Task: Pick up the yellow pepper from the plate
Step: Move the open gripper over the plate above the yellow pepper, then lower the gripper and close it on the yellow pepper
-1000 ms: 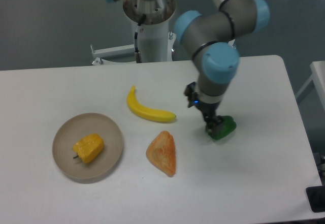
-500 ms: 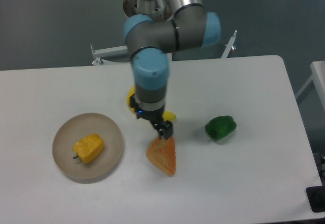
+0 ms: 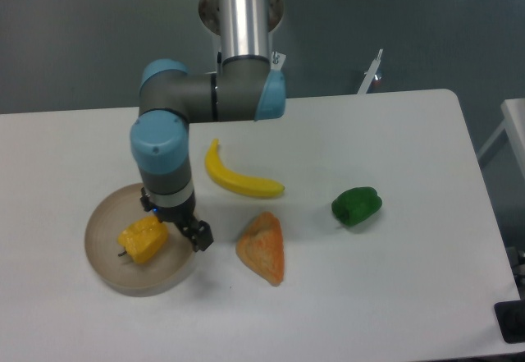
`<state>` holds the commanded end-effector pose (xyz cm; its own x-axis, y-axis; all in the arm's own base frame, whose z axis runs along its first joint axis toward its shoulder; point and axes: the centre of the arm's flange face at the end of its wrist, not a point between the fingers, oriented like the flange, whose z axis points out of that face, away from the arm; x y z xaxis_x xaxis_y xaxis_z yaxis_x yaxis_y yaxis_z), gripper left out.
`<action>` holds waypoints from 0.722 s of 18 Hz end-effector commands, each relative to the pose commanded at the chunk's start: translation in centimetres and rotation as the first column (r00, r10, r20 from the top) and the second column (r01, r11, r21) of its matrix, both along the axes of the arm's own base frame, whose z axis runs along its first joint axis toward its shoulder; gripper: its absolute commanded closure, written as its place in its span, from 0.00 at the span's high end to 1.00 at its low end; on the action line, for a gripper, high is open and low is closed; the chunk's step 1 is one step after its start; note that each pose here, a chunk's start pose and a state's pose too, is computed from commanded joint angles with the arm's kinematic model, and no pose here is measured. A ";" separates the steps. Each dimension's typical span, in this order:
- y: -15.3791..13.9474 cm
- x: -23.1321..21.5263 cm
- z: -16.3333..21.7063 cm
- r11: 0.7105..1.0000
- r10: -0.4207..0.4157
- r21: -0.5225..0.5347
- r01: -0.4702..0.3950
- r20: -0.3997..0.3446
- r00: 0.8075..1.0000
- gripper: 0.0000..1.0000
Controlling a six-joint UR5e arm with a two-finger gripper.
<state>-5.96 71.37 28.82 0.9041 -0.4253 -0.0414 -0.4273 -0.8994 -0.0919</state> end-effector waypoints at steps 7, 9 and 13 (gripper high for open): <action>0.3 2.8 -1.0 1.000 -0.002 -0.013 0.003 0.015 1.000 1.00; 0.3 2.9 -1.1 1.000 -0.001 -0.013 0.002 0.021 1.000 1.00; 0.3 3.1 -1.4 1.000 -0.004 -0.019 0.005 0.023 1.000 1.00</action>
